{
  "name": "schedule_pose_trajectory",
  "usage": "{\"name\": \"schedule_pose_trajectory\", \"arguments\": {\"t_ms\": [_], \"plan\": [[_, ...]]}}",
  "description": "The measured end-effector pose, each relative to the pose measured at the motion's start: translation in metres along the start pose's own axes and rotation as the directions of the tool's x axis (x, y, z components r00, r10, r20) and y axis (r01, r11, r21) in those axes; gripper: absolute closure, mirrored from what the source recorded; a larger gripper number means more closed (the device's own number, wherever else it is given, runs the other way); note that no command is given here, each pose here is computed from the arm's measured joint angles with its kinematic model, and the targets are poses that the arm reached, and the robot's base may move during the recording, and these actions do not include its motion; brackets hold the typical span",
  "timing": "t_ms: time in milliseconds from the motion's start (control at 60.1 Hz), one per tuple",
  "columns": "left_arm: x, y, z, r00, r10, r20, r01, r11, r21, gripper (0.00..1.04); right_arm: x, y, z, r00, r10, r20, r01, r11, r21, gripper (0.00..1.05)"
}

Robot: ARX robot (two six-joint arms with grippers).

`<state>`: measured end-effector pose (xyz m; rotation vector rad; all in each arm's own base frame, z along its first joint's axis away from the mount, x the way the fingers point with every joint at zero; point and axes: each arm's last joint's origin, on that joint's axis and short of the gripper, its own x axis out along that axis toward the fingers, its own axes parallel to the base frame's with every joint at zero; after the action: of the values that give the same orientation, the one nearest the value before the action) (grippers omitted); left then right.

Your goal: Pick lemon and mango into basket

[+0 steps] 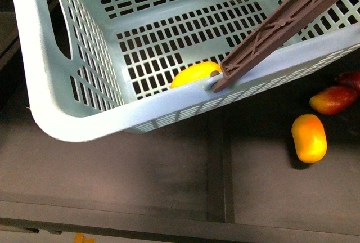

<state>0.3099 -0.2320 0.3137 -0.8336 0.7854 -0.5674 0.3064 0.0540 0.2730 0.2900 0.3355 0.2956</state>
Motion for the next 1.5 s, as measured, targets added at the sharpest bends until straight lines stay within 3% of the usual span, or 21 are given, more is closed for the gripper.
{"name": "schedule_pose_trajectory", "arguments": {"t_ms": [33,300,449,632,699,782,999,1198,1498], "plan": [[0.000,0.000,0.000,1.000,0.000,0.000,0.000,1.000,0.000,0.78,0.002,0.003,-0.001,1.000,0.006,-0.001,-0.006,1.000,-0.003,0.42],[0.000,0.000,0.000,1.000,0.000,-0.001,0.000,1.000,0.000,0.78,0.010,0.014,0.002,1.000,-0.008,0.026,0.009,1.000,-0.022,0.07],[0.001,0.001,0.000,1.000,0.003,-0.002,-0.003,1.000,0.001,0.78,0.001,0.011,0.007,0.998,-0.026,0.058,0.027,0.999,-0.018,0.09],[0.001,0.001,0.000,1.000,0.004,0.001,-0.004,1.000,-0.002,0.78,-0.031,-0.005,0.009,0.984,-0.122,0.128,0.123,0.992,0.000,0.09],[0.000,0.001,0.000,1.000,0.007,0.004,-0.007,1.000,-0.003,0.78,-0.040,-0.008,0.008,0.941,-0.207,0.269,0.231,0.971,-0.063,0.18],[0.001,0.001,0.000,1.000,0.006,0.003,-0.006,1.000,0.005,0.78,-0.051,-0.014,-0.008,0.905,-0.223,0.361,0.288,0.948,-0.136,0.32],[0.001,0.001,0.000,1.000,0.001,-0.005,-0.001,1.000,0.000,0.78,-0.077,-0.027,-0.055,0.905,-0.231,0.356,0.318,0.925,-0.209,0.69],[0.001,0.001,0.000,1.000,0.004,0.000,-0.004,1.000,-0.001,0.78,-0.097,-0.037,-0.082,0.913,-0.216,0.347,0.306,0.924,-0.228,1.02],[0.001,0.001,0.000,1.000,0.004,0.000,-0.004,1.000,-0.001,0.78,-0.121,-0.043,-0.112,0.905,-0.236,0.354,0.328,0.918,-0.224,1.03]]}}
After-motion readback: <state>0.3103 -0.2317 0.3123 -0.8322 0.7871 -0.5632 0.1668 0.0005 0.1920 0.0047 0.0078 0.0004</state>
